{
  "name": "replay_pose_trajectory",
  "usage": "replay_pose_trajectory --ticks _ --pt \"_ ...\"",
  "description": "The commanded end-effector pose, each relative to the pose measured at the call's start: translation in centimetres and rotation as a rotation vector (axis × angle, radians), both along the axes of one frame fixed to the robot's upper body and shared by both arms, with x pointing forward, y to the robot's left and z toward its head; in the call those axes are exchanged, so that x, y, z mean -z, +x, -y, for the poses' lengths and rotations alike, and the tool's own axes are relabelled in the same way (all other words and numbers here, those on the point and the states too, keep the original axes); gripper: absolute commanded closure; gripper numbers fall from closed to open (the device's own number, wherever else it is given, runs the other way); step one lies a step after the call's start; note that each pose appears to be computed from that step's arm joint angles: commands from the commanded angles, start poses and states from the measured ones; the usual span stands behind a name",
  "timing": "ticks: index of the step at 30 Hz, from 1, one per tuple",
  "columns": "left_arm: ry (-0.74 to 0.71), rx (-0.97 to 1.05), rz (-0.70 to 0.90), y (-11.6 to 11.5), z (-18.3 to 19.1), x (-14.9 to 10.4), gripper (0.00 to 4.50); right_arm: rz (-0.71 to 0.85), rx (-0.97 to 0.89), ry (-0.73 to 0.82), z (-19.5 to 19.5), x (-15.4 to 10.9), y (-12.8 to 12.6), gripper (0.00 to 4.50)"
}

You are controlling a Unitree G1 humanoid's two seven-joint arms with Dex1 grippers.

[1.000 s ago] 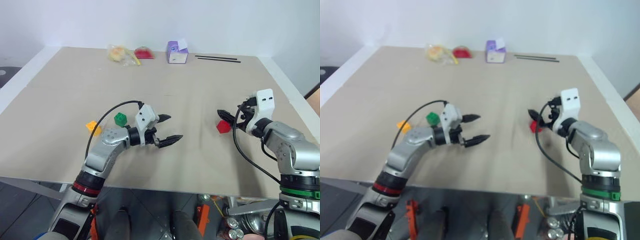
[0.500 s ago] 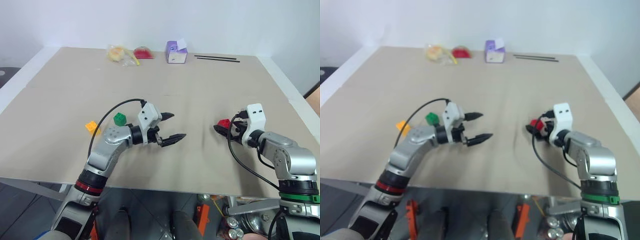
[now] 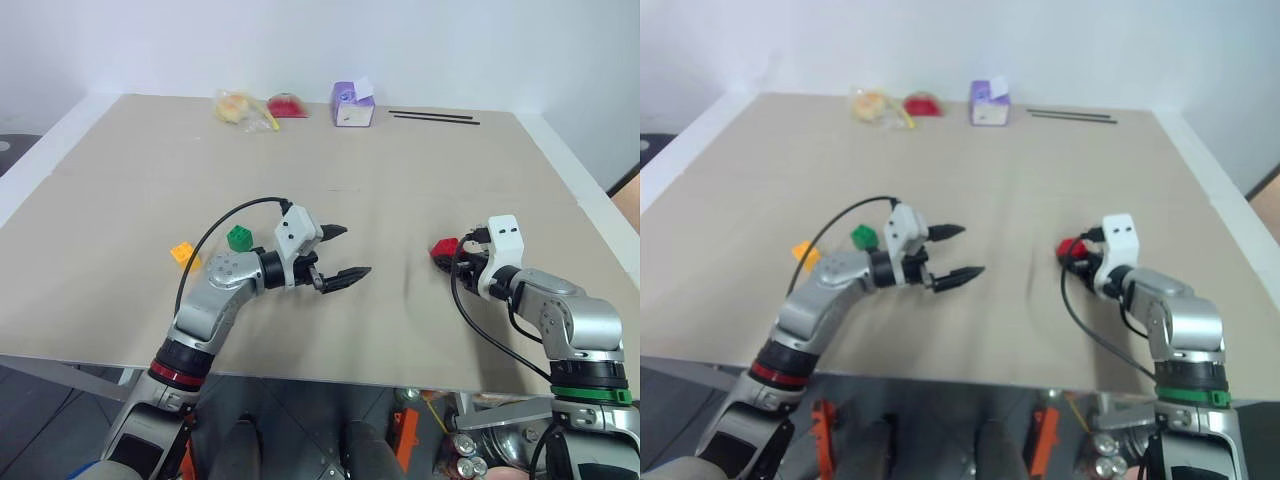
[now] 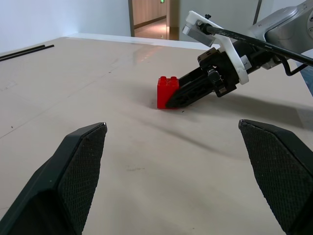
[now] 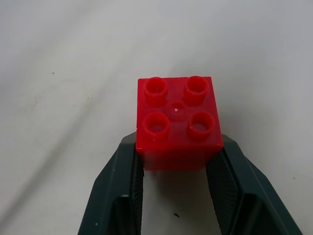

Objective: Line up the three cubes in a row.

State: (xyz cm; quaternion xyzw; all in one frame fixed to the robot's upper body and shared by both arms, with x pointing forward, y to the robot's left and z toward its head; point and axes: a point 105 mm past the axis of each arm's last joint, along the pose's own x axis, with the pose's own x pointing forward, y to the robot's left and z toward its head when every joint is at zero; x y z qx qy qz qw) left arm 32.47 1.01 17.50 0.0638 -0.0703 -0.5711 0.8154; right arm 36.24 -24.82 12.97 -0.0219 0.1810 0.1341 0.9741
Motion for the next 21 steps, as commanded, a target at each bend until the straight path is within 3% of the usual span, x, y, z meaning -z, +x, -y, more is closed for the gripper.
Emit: replay_pose_trajectory --ticks 1,5,9,14,18,21 --pt "-0.013 0.019 0.059 -0.7 -0.1 -1.2 0.00 0.138 -0.123 -0.053 -1.3 -3.3 0.1 3.27" --pt "0.013 0.059 0.050 -2.3 -1.7 -0.6 0.00 0.172 -0.413 -0.130 -4.5 -4.7 -0.8 3.27" --pt "0.099 0.105 0.029 -4.3 -4.2 0.8 0.00 0.162 -0.799 -0.236 -8.3 -4.6 -2.6 3.27" --pt "0.194 0.120 0.014 -5.6 -6.9 1.8 0.00 0.164 -1.146 -0.330 -11.4 -4.5 -3.5 3.27" --pt "0.223 0.097 0.020 -5.5 -8.1 1.5 0.00 0.153 -1.295 -0.427 -11.9 -3.8 -2.9 3.27" --pt "0.225 0.075 0.026 -5.5 -8.4 1.4 0.00 0.053 -1.369 -0.511 -10.8 -2.3 -2.3 3.27"
